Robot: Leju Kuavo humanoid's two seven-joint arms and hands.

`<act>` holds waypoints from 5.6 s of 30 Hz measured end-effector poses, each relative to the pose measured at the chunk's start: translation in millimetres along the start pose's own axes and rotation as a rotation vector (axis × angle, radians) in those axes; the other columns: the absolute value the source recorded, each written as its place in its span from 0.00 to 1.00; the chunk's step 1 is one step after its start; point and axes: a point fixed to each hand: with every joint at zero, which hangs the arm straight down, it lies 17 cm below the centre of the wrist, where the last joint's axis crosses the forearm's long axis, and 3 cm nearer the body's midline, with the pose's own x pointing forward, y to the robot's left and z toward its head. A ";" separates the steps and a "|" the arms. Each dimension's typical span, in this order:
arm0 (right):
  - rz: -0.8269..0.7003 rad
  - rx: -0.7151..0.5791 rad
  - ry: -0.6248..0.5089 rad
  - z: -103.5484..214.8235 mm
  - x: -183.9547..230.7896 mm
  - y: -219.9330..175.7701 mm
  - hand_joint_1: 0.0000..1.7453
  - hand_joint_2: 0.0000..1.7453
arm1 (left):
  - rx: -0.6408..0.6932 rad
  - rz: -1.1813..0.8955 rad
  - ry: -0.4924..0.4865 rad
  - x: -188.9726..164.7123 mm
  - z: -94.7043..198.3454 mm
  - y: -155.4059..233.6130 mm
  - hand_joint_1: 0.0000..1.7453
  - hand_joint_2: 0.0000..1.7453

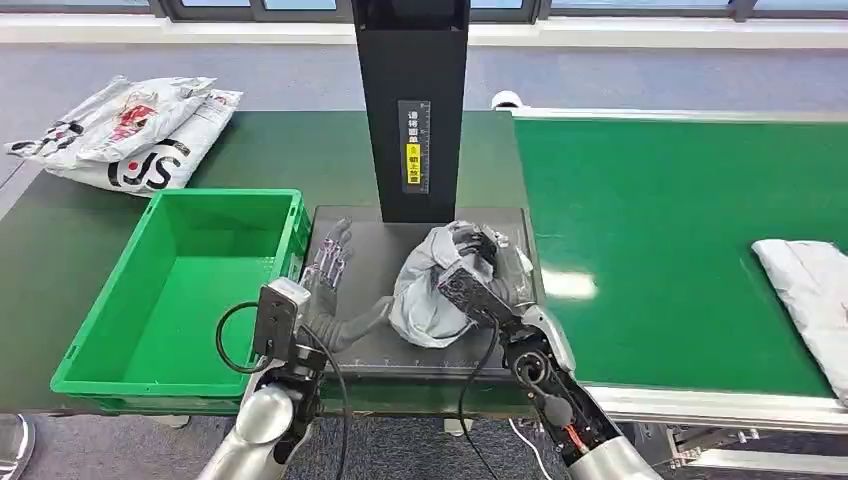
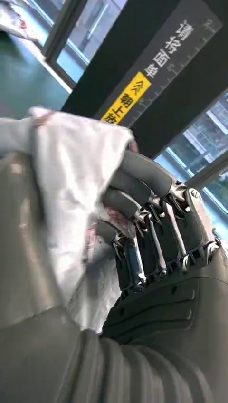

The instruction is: Moved the parcel from conveyor to table for the left to box.

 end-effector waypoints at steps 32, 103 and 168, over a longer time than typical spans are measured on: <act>0.112 -0.583 -0.081 88.8 46.0 -196.6 0.00 1.00 | 0.134 -0.207 0.029 1.4 28.0 50.0 0.00 1.00; 0.001 -0.724 -0.129 71.7 69.9 -231.5 0.00 1.00 | -0.387 -1.047 0.447 -158.0 -33.2 -63.1 1.00 1.00; 0.045 -0.817 -0.040 137.1 39.3 -244.7 0.00 1.00 | 0.627 -1.457 -0.347 215.8 -94.4 231.6 1.00 1.00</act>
